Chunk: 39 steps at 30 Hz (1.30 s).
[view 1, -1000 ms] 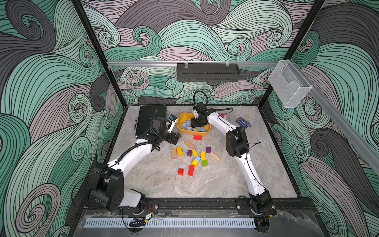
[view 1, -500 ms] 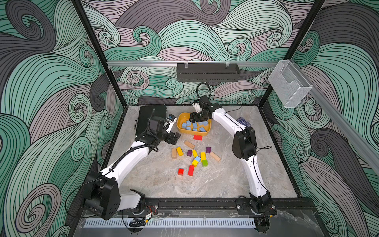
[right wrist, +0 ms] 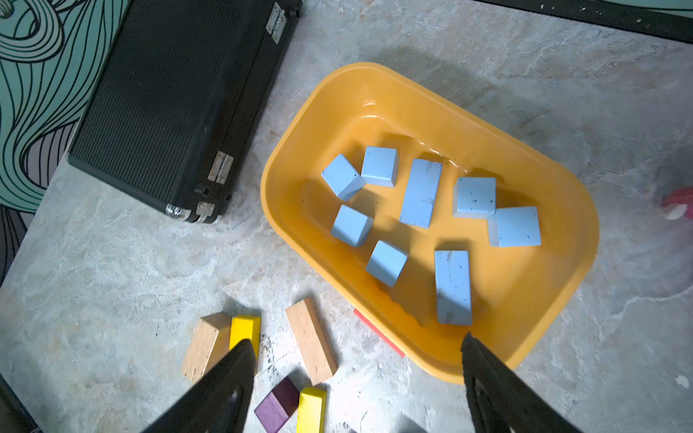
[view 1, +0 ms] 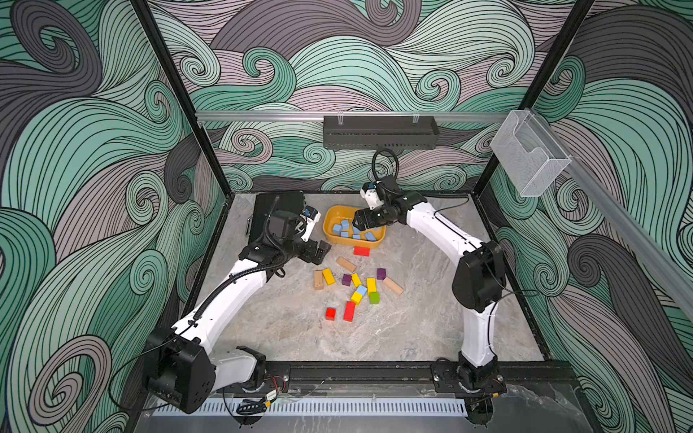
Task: Pick out the blue building blocks
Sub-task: Place the building block in the storage box, then pick up the building block from the center of the board.
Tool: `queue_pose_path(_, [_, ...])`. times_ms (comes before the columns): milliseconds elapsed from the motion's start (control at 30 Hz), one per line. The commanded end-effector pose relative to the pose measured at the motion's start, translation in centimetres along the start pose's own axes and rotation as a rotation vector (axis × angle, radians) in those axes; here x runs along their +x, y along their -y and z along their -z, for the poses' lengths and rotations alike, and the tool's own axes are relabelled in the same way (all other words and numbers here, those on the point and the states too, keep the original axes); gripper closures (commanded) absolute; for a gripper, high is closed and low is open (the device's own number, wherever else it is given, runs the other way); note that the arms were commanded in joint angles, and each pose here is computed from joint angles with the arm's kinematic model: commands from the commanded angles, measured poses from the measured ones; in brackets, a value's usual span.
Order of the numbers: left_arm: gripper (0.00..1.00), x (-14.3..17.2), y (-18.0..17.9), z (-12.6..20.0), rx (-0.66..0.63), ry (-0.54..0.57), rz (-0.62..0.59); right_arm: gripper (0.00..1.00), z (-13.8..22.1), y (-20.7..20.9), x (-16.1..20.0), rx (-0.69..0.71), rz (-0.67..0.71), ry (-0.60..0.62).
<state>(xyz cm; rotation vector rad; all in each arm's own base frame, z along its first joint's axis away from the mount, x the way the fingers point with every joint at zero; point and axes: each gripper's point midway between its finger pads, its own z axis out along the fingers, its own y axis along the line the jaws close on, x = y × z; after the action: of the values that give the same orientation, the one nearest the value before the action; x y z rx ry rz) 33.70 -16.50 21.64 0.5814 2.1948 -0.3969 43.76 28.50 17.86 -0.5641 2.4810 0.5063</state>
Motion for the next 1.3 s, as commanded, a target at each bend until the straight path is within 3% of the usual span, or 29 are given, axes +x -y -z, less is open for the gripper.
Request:
queue_pose_path(0, [0.01,-1.5,1.5,1.8,0.071,0.04,0.03,0.05,2.5,-0.6,-0.4,0.006,0.036,0.081])
queue_pose_path(167, [0.01,-1.3,3.2,2.3,0.122,0.038,0.024,0.01,5.5,-1.0,1.6,0.002,0.034,0.133])
queue_pose_path(600, [0.02,2.7,6.9,-0.2,0.117,-0.137,-0.044,0.01,11.1,-0.5,9.5,0.013,-0.045,0.228])
queue_pose_path(1100, [0.03,6.2,11.4,-3.6,0.165,-0.245,-0.035,0.01,11.5,0.0,19.4,-0.038,-0.179,0.183])
queue_pose_path(1267, [0.04,8.2,12.3,-5.4,0.164,-0.361,-0.002,0.01,11.0,0.0,21.7,-0.063,-0.231,0.149])
